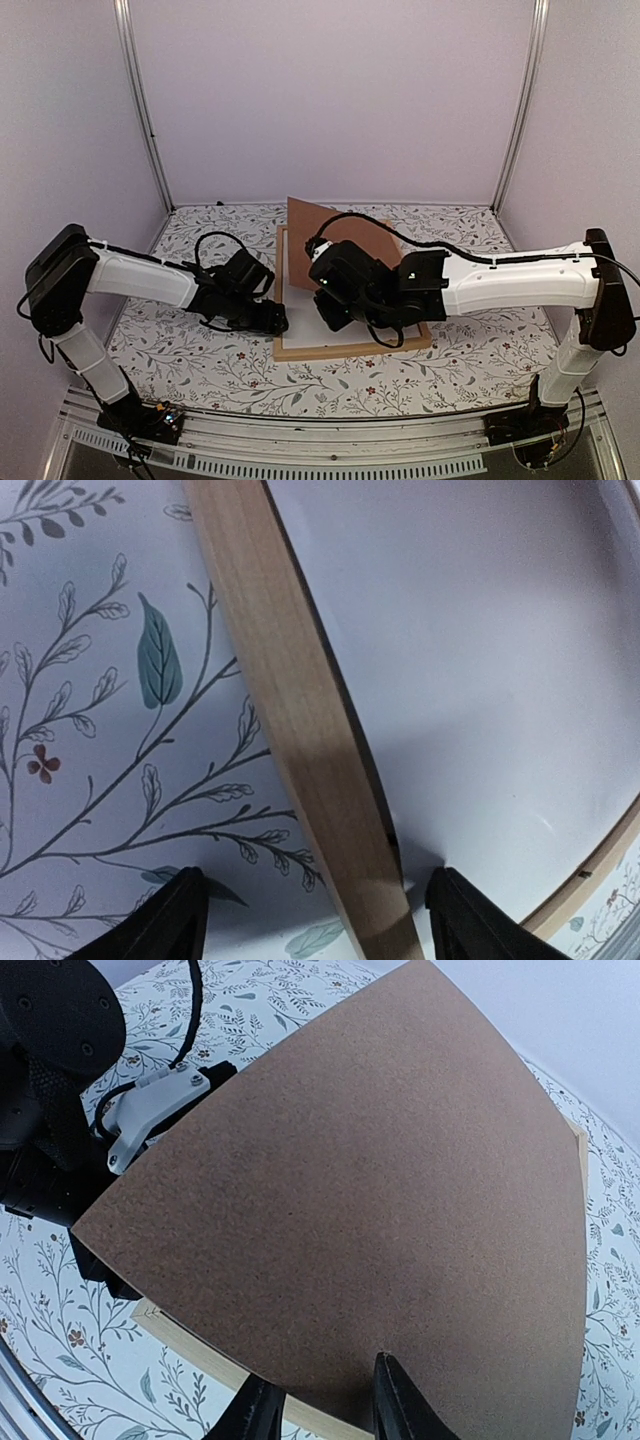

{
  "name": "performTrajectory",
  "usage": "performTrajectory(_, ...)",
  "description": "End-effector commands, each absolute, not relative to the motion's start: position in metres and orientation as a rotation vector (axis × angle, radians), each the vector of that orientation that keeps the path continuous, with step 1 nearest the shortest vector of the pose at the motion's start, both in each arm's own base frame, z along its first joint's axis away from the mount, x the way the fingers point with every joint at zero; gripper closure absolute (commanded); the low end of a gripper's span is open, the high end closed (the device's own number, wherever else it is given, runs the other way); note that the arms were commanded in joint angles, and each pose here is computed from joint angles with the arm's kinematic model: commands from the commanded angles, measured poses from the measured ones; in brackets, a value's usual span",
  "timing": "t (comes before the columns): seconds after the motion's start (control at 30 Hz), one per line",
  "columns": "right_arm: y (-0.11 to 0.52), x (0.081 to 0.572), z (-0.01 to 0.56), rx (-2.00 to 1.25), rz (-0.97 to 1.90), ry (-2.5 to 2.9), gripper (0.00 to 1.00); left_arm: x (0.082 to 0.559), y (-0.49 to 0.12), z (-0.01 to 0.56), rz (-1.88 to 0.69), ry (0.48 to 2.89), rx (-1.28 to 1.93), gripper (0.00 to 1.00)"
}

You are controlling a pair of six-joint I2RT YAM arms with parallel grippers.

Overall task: Put the photo into the frame
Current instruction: Adjust the photo on the mat board.

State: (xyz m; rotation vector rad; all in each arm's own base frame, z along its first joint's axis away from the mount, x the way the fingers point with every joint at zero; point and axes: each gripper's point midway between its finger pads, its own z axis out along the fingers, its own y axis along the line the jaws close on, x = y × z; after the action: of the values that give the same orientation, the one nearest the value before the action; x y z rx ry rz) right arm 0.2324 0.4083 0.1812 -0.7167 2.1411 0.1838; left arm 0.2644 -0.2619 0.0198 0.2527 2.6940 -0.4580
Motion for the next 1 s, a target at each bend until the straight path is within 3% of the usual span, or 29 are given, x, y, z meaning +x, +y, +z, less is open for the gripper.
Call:
performTrajectory(0.0, 0.399, 0.242, 0.197, -0.629, 0.213, 2.125, 0.68, 0.267, -0.259, 0.014, -0.346, 2.697, 0.284, 0.22)
performTrajectory(0.5, 0.400, 0.242, 0.196, -0.631, 0.220, 2.127, 0.69, 0.277, -0.271, 0.061, -0.443, 2.596, 0.250, 0.16)
performTrajectory(0.97, 0.402, 0.240, 0.197, -0.636, 0.237, 2.125, 0.70, 0.296, -0.268, 0.032, -0.294, 2.641, 0.290, 0.16)
